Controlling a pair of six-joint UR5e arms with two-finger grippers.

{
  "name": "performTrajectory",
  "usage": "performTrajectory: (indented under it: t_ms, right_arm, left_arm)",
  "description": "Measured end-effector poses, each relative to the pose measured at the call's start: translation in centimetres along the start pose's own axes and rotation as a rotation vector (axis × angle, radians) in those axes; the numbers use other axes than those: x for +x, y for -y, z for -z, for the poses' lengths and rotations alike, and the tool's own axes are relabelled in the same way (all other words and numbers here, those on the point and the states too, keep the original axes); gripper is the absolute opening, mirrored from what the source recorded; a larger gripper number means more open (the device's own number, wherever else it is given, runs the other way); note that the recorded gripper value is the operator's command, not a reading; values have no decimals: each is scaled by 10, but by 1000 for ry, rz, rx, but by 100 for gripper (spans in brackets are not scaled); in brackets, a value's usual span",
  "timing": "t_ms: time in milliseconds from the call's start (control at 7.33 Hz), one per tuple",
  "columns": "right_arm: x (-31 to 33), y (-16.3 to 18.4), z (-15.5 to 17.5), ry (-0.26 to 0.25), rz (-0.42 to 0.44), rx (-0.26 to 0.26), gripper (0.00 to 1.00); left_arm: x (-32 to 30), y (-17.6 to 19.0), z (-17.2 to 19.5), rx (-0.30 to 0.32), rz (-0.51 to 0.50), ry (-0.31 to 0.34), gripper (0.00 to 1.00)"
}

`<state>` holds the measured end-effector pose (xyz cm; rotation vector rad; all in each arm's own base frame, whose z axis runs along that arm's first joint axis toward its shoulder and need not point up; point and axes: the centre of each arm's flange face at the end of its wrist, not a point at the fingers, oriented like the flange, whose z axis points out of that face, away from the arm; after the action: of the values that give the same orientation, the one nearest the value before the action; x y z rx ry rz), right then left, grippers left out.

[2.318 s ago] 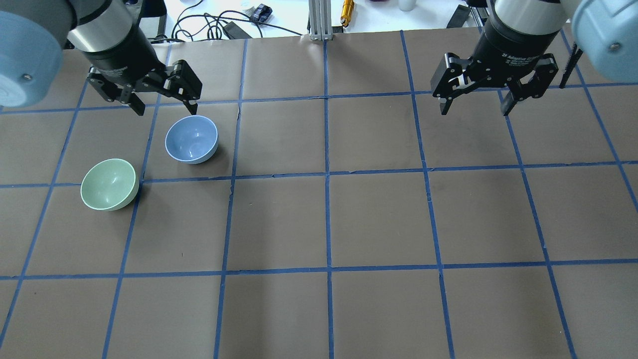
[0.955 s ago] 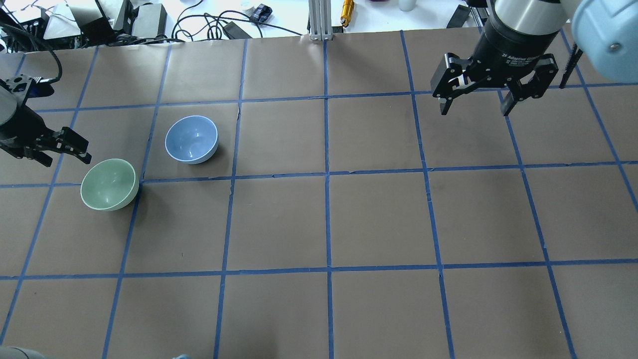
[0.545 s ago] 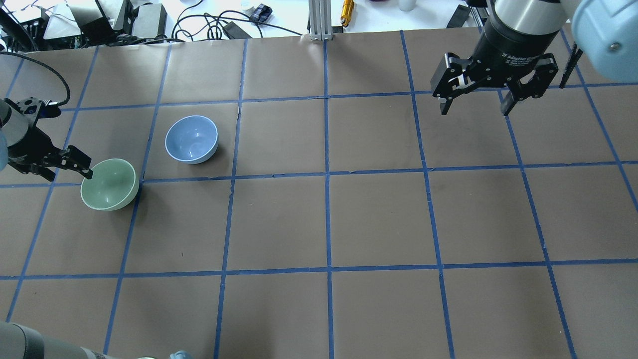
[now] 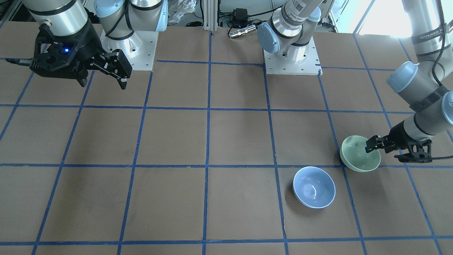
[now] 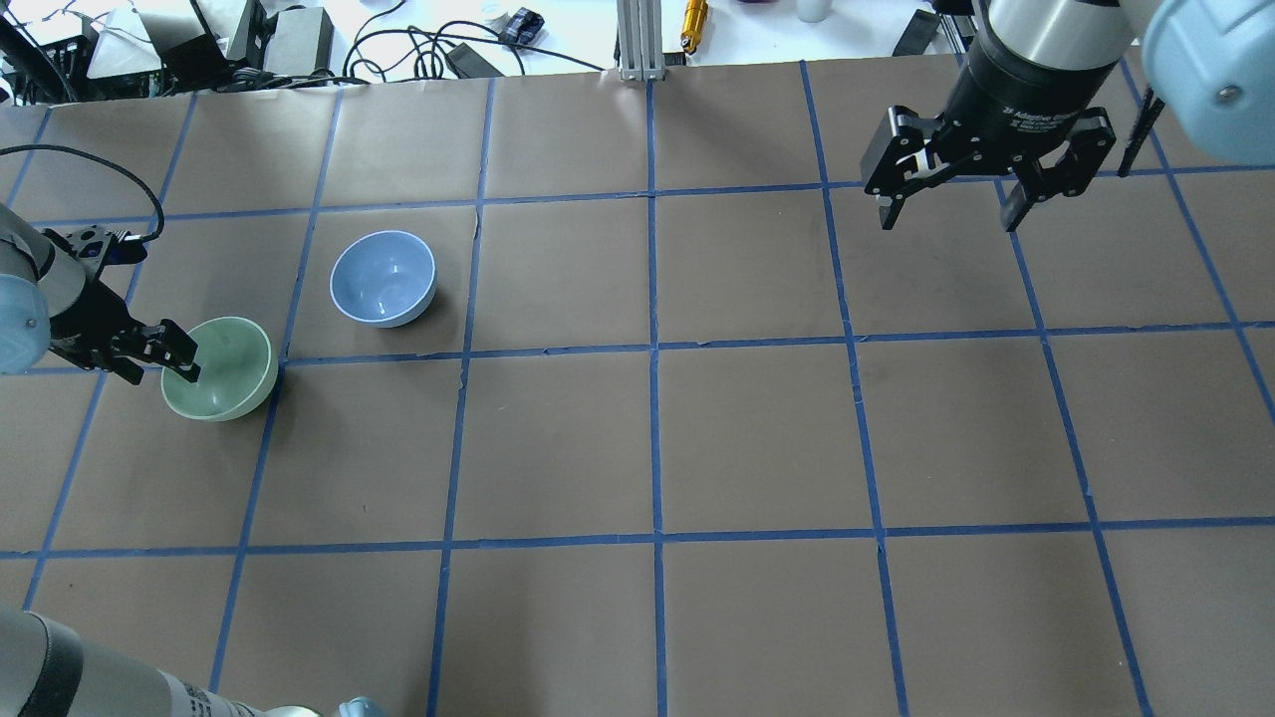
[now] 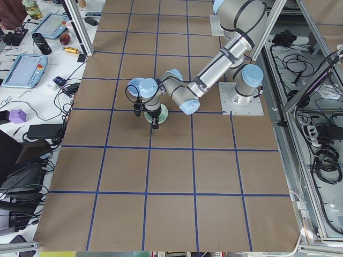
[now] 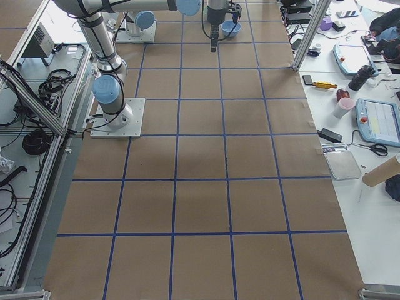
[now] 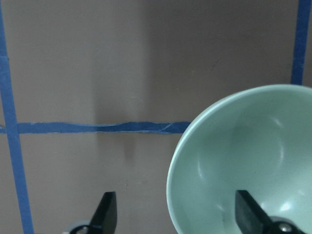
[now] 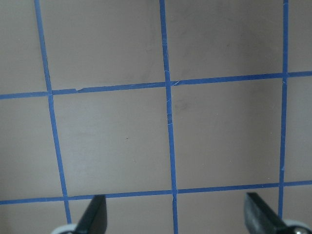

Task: Stack green bowl on blue bowl
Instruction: 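Lower the left gripper onto the green bowl's rim and close it, then lift the green bowl with the left gripper and carry it over the blue bowl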

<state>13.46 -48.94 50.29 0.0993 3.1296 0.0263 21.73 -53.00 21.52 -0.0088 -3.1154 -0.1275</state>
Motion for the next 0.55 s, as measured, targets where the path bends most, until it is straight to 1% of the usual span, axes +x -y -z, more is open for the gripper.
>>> performTrajectory:
  t_ms: [136,273,409,545]
  right_arm:
    - [0,0,0,0,0,0,100]
    - [0,0,0,0,0,1,100]
    - [0,0,0,0,0,1,100]
    - [0,0,0,0,0,1,100]
  left_arm:
    - [0,0,-2,-2,-2,-1,14]
    - [0,0,-3,-2,-3,-4,8]
    - [0,0,-4,-1,-4,-6,5]
    - [-1,0,-4,3,-3,-11,4]
